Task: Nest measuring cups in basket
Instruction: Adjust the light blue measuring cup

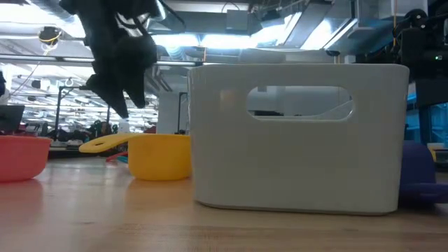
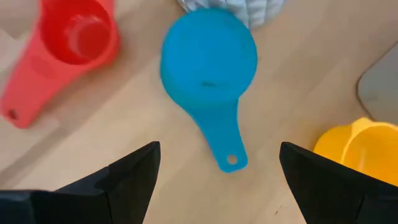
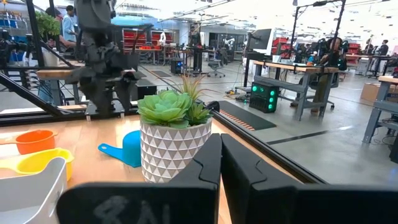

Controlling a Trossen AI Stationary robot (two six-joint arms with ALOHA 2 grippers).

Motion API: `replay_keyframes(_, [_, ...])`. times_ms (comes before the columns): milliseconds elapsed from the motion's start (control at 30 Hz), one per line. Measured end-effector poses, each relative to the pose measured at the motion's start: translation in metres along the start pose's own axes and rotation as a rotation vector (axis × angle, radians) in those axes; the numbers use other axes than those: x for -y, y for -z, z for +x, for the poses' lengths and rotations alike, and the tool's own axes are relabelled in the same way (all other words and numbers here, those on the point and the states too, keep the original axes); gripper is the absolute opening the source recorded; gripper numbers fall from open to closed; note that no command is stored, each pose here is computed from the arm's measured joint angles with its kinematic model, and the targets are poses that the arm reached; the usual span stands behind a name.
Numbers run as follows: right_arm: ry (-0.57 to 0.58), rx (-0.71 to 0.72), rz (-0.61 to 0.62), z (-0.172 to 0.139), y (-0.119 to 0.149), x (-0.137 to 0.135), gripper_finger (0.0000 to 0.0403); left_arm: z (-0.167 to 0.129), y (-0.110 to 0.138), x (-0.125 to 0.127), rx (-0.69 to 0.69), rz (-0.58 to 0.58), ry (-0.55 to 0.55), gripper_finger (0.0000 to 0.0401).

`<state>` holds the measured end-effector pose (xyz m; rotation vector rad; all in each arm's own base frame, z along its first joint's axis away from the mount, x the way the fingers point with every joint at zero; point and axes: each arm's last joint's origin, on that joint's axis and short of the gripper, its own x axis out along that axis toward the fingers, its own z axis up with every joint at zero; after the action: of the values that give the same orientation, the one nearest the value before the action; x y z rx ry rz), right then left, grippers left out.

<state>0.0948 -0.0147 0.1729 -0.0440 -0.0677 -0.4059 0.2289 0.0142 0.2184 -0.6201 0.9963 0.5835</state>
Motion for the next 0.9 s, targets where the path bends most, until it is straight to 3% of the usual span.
replay_keyframes(467, [0.000, 0.000, 0.000, 0.000, 0.000, 0.000, 0.0012, 0.053, 0.009, 0.007, -0.194, -0.020, -0.109, 0.0324])
replay_keyframes(900, [0.001, 0.000, 0.000, 0.000, 0.000, 0.000, 0.0012, 0.059, 0.013, 0.019, -0.151, -0.007, -0.091, 0.0324])
